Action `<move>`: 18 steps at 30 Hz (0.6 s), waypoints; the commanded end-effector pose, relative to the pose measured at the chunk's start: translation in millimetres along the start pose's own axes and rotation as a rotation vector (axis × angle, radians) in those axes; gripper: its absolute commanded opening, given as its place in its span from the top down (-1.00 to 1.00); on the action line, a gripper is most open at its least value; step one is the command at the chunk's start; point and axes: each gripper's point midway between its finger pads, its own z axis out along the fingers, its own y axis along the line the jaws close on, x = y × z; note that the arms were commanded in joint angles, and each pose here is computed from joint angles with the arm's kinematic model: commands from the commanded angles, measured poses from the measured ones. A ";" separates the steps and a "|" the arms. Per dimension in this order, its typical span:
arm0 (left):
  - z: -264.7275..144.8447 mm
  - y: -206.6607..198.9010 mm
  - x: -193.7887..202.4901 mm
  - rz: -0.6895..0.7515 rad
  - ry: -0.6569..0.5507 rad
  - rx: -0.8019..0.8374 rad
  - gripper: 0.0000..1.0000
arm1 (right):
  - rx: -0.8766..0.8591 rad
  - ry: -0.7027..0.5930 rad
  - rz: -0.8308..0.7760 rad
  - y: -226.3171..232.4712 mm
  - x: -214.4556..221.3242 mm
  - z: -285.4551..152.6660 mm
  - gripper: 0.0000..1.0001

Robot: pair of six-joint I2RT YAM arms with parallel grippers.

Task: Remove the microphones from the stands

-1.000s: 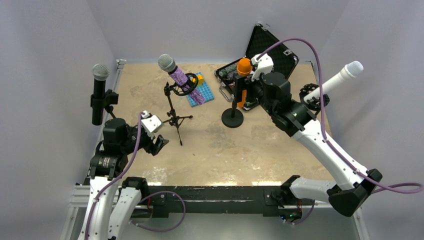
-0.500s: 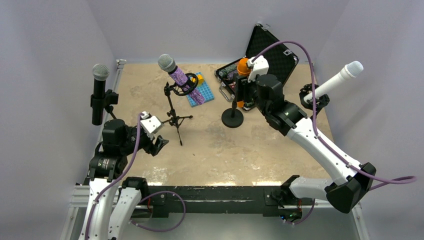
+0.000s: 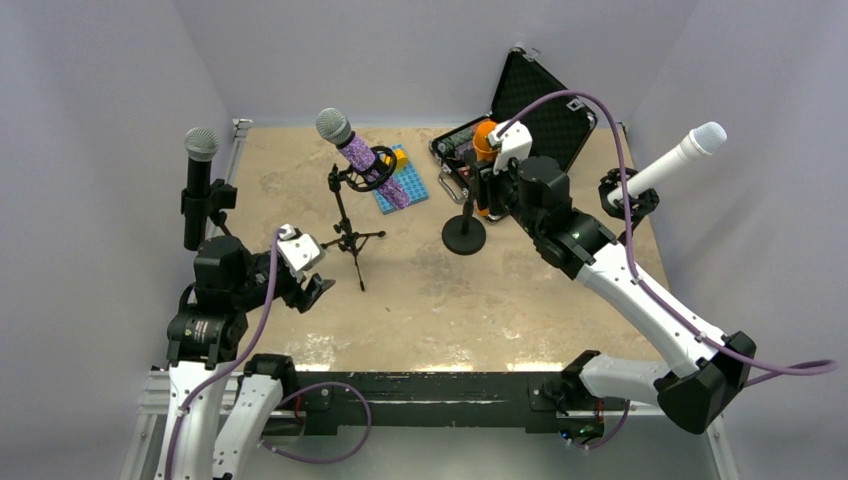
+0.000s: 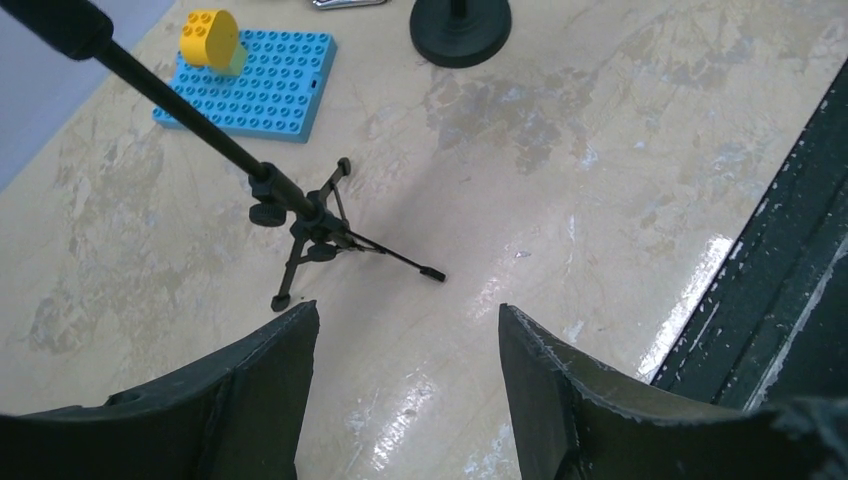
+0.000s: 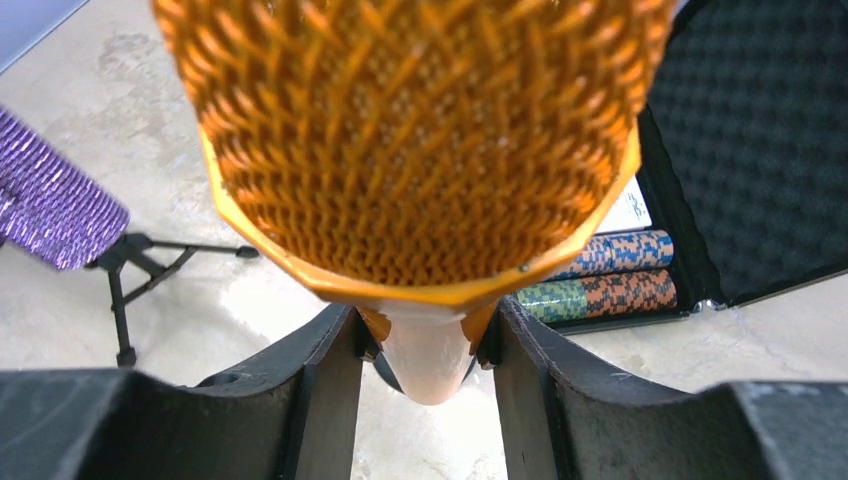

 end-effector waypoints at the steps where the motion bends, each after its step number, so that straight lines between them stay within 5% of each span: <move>1: -11.6 -17.1 -31.5 0.095 -0.063 0.122 -0.43 | -0.191 -0.060 -0.119 21.0 -4.0 -31.6 0.71; 18: -25.3 -52.0 -74.8 0.136 -0.154 0.395 -0.50 | -0.925 -0.156 -0.274 119.3 -5.1 -118.8 0.93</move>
